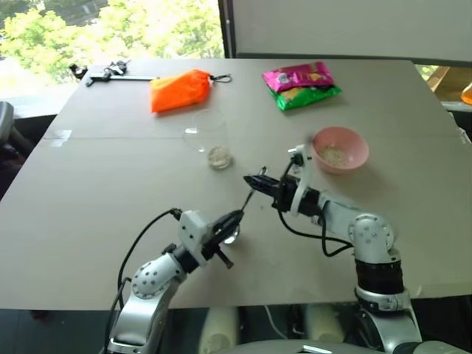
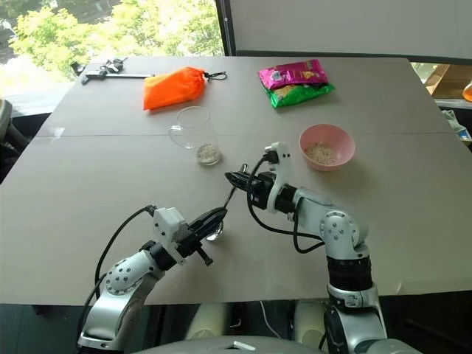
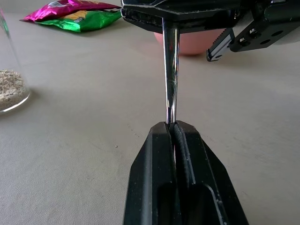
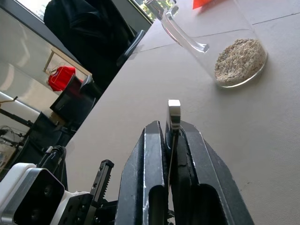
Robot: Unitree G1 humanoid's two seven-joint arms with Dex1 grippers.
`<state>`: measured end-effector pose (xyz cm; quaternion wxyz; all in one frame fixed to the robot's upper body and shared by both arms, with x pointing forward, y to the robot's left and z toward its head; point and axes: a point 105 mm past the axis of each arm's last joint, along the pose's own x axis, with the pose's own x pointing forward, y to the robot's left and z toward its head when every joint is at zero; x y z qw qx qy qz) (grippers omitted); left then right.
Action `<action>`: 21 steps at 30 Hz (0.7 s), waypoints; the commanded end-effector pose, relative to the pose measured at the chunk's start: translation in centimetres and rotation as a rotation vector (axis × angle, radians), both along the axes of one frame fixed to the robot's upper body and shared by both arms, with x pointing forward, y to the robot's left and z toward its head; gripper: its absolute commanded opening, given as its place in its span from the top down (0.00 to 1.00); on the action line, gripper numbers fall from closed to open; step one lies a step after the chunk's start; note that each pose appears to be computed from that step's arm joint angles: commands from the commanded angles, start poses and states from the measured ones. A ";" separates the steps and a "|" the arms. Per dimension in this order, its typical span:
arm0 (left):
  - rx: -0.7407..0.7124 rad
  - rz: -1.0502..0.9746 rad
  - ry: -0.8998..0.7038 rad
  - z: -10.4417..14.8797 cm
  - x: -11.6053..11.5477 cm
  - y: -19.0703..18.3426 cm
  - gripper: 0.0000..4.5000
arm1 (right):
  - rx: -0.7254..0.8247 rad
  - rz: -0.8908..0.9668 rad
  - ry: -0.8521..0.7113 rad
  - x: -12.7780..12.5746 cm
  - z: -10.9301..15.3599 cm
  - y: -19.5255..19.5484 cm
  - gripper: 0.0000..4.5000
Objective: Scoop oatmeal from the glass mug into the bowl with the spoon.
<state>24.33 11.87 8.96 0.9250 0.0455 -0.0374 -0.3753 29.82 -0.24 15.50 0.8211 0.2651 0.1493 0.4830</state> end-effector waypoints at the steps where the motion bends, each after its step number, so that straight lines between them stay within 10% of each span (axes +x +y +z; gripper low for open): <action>1: -0.022 0.016 -0.036 0.8 -0.1 0.1 1.00 | 0.012 -0.029 -0.038 0.5 1.2 -0.4 0.99; 10: -0.059 0.291 -0.069 1.7 1.4 4.3 0.37 | 0.021 -0.053 -0.039 1.1 1.6 -0.6 1.00; 21: 0.089 0.556 -0.220 4.6 6.7 10.7 0.37 | 0.028 -0.072 -0.046 1.7 1.8 -0.7 1.00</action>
